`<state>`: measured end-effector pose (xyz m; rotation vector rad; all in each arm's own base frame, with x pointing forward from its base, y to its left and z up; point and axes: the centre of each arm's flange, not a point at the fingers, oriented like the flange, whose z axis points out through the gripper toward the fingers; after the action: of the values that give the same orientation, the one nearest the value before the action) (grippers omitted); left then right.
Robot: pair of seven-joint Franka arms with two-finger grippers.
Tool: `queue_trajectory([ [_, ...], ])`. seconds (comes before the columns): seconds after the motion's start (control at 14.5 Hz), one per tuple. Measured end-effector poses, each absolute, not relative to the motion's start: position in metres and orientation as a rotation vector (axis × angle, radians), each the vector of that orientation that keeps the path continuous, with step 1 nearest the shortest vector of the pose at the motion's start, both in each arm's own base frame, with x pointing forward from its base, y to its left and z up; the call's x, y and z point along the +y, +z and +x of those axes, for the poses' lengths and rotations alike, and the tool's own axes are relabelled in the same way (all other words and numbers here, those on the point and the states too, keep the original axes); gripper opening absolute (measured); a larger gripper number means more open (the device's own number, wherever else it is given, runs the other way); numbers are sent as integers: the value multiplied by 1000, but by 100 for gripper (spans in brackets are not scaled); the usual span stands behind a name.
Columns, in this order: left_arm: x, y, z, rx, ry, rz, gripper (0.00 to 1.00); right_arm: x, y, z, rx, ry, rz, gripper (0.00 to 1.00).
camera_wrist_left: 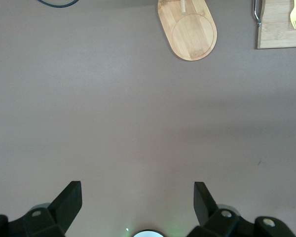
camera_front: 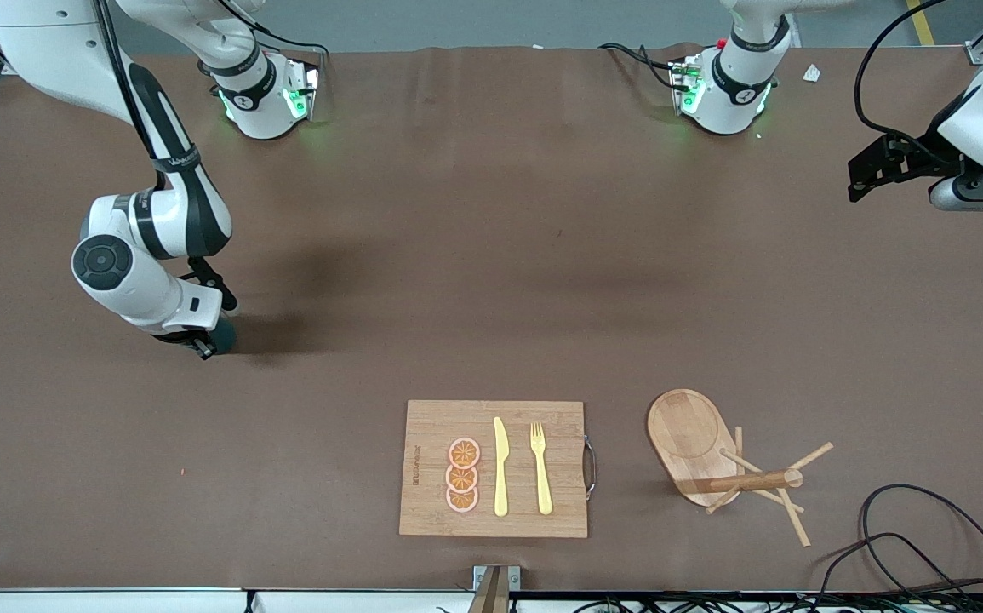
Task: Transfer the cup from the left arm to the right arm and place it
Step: 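Carry the teal mug with the right gripper away from the stand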
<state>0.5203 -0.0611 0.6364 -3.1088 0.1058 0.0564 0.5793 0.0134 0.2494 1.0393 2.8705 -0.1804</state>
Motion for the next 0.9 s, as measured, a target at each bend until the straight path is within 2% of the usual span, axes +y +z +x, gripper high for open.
queue_trajectory([
  [0.21, -59, 636, 521, 99, 56, -3109, 100, 21, 253, 583, 2929, -169, 840, 5],
  [0.83, -58, 639, 521, 95, 37, -3111, 100, 18, 252, 583, 2941, -172, 806, 5],
  [0.9, -58, 640, 521, 95, 36, -3111, 100, 18, 252, 583, 2941, -172, 807, 9],
])
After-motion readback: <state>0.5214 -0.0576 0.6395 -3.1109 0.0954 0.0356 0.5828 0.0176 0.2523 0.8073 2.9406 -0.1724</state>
